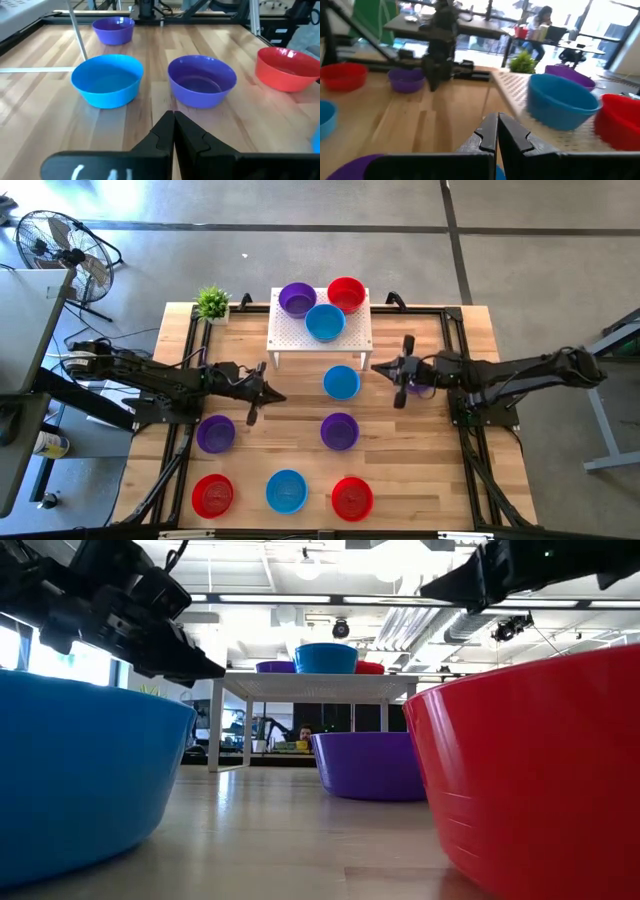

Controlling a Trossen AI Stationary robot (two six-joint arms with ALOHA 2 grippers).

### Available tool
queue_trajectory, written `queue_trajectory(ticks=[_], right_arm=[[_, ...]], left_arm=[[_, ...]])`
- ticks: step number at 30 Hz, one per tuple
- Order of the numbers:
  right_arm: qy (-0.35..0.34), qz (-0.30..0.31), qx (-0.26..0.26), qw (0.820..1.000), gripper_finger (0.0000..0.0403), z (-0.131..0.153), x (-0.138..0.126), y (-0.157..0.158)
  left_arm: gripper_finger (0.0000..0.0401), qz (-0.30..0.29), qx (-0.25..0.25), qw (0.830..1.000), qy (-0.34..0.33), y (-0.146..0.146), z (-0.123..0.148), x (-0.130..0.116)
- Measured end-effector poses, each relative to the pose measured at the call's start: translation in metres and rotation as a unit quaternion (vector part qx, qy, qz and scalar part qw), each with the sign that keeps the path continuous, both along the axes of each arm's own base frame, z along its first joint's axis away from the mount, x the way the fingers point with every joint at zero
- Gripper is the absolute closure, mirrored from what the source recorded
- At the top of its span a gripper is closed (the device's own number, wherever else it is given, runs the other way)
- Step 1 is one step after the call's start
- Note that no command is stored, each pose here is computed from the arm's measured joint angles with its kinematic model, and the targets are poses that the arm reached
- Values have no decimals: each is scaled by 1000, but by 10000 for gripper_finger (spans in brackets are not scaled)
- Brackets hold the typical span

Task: Pick & Place Mini bowls
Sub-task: Stack the purple bowl on the purple bowl on the shelf

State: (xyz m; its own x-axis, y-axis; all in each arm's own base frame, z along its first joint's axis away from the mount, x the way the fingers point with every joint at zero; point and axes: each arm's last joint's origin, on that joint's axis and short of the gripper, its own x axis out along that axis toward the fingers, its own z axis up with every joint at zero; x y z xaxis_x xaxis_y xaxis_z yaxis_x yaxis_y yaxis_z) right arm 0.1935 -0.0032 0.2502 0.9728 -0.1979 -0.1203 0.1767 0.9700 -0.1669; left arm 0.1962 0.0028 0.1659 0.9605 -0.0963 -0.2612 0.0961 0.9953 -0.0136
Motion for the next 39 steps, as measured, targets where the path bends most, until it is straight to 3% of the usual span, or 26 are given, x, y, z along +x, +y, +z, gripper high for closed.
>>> queue_trajectory(ticks=[7,22,31,39], right_arm=[[26,16,-6,1000,386,-5,-2,23],[71,42,-41,996,298,-16,-12,65],[140,76,-64,985,264,-48,6,83],[189,99,-63,975,207,-75,20,92]], left_arm=[[398,3,1,1000,1,0,0,0],[398,22,5,1000,1,1,0,0],[398,51,13,999,1,3,0,0],[398,51,12,999,1,3,0,0]])
